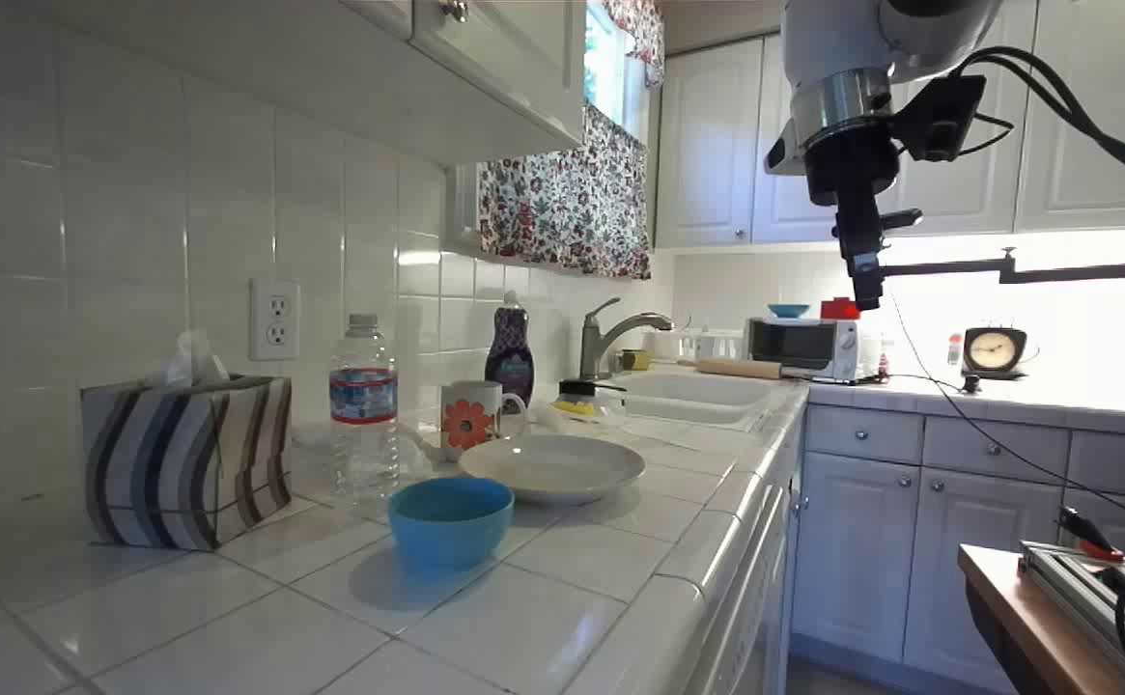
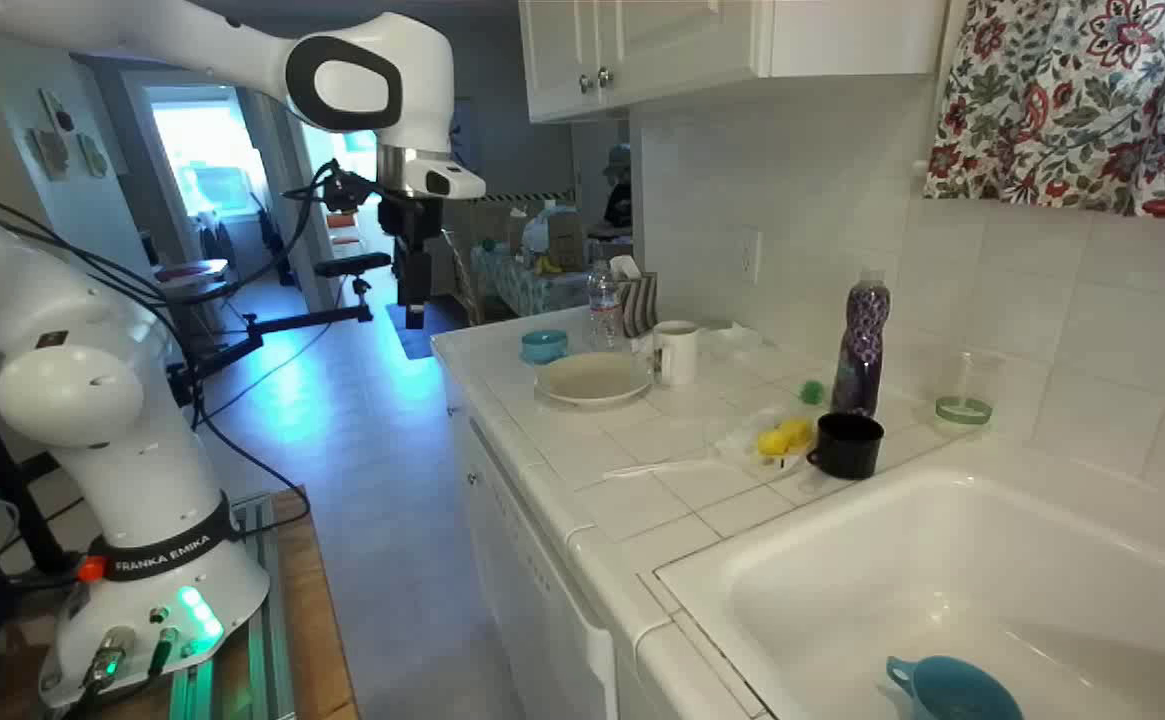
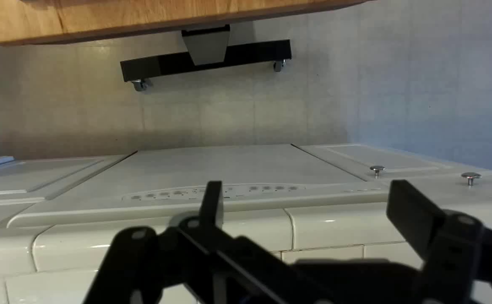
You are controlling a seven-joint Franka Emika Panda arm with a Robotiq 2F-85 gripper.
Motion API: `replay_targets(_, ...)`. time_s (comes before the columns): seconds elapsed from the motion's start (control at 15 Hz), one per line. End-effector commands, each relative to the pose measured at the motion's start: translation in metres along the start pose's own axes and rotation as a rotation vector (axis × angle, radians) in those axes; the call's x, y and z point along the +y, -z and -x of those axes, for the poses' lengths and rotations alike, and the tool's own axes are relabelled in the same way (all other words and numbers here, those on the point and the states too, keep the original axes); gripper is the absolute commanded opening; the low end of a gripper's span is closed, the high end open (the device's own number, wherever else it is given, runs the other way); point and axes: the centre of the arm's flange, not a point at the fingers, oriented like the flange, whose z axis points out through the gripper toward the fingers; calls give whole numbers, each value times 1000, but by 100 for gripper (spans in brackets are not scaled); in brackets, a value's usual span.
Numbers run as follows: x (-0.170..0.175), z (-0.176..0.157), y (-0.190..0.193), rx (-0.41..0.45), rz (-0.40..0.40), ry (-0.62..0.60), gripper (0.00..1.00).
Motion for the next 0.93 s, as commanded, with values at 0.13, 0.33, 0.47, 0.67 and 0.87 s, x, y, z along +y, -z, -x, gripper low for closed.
replay_targets(0.13, 0, 0, 0, 0, 0, 0, 100)
replay_targets(0.33, 0, 0, 0, 0, 0, 0, 100)
replay_targets(0.47, 0, 0, 0, 0, 0, 0, 100)
replay_targets(0.67, 0, 0, 0, 0, 0, 0, 100)
replay_targets(0.87, 0, 0, 0, 7, -8, 3, 100)
